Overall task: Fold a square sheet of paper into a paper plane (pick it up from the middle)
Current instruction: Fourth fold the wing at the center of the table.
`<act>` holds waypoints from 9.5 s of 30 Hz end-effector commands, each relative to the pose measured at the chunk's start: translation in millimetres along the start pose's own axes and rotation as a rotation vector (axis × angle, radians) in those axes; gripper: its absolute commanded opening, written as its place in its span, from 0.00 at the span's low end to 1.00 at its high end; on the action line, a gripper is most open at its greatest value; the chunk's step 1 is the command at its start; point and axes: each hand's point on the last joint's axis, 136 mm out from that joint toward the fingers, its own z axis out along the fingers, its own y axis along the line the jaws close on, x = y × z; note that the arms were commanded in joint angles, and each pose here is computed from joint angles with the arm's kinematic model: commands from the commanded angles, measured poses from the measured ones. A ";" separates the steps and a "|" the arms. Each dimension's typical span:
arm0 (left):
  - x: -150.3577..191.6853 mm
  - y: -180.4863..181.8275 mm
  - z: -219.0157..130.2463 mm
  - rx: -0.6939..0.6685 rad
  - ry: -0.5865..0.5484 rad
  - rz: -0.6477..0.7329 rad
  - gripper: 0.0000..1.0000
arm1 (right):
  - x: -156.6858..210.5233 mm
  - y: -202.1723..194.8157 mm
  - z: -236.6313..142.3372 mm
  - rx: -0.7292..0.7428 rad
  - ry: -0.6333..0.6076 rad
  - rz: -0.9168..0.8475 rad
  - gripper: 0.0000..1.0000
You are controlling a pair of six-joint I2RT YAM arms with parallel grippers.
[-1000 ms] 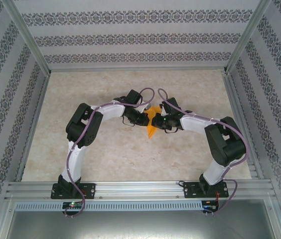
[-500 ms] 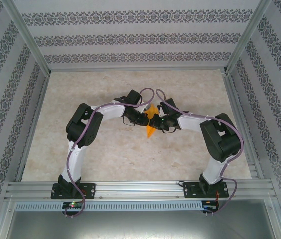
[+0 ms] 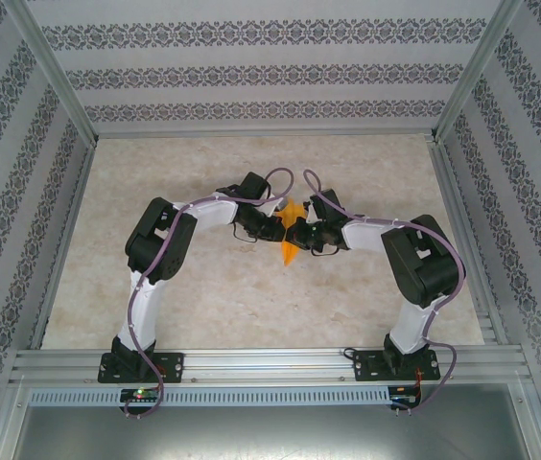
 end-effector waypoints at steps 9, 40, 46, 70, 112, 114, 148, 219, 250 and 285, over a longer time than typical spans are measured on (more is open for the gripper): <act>44.6 30.5 10.2 -0.035 0.124 -0.159 0.11 | -2.1 -19.2 5.1 0.020 -0.026 0.023 0.07; -6.6 16.5 -14.6 0.074 0.010 -0.185 0.18 | -5.5 -20.0 4.2 0.033 -0.019 0.010 0.07; -16.9 12.7 -16.6 0.092 -0.015 -0.185 0.18 | -5.2 -18.8 3.6 0.035 -0.017 0.004 0.07; -31.2 23.0 -1.3 0.107 -0.027 -0.220 0.17 | -7.9 -11.5 -2.6 0.035 -0.030 -0.015 0.07; 3.3 41.2 12.9 0.062 0.055 -0.234 0.13 | -16.9 9.2 16.4 0.027 -0.039 -0.053 0.07; 2.0 38.9 10.1 0.065 0.047 -0.231 0.13 | -16.6 8.1 14.5 0.033 -0.040 -0.056 0.07; -10.9 -14.3 -14.2 0.157 -0.070 -0.229 0.10 | -7.3 0.5 5.2 -0.009 -0.029 -0.008 0.03; -10.5 3.4 -20.0 0.107 -0.094 -0.250 0.03 | 8.9 -57.0 41.6 0.091 -0.002 0.125 0.03; -71.7 -1.5 -56.9 0.096 -0.188 -0.215 0.36 | 12.6 -42.1 31.5 0.103 -0.004 -0.006 0.34; -64.8 44.1 -20.6 -0.022 -0.070 -0.219 0.12 | 15.1 -36.0 27.9 0.087 0.002 -0.049 0.33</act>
